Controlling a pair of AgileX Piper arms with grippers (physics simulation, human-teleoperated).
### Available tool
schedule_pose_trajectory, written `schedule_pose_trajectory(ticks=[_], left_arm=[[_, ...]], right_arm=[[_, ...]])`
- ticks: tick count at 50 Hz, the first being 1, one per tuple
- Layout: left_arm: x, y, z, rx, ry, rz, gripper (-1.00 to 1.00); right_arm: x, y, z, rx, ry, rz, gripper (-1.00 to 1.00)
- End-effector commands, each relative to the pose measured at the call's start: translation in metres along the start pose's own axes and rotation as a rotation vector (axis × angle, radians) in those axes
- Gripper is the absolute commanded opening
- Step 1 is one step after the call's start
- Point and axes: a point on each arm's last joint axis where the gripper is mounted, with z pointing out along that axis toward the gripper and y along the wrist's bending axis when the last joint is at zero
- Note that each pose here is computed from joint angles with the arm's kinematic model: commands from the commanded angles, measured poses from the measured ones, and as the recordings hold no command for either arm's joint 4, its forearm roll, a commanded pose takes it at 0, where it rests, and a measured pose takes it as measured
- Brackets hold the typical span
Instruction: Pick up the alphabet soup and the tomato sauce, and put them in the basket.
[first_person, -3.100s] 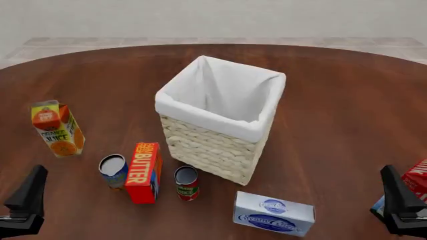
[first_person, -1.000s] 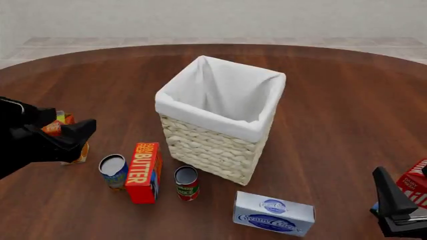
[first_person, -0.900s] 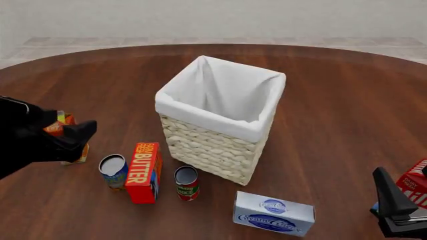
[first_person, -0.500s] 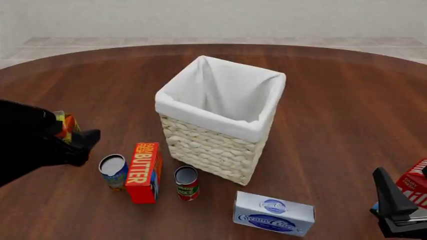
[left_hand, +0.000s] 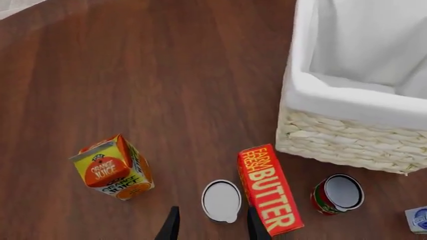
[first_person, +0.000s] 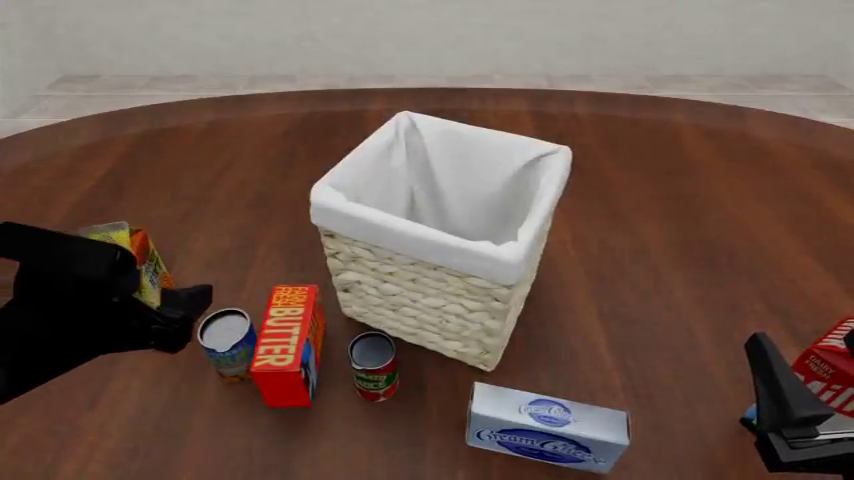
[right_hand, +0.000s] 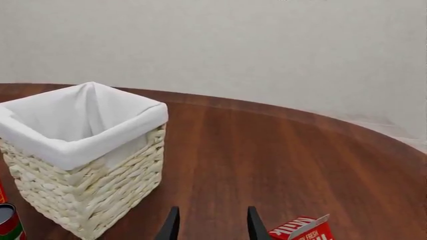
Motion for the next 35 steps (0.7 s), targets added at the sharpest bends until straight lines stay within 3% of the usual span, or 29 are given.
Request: schedule_pose_trajectory(ticks=[1,35], left_arm=[[0.011,-0.001,0.008,0.003,0.032,0.003,1.0],[0.046,-0.002,0.035,0.003,0.111,0.012,1.0]], right_arm=[[0.0,0.0,0.001,0.002,0.001,-0.007,1.0],[0.0,0.0,0.0,0.002,0.0,-0.007,1.0]])
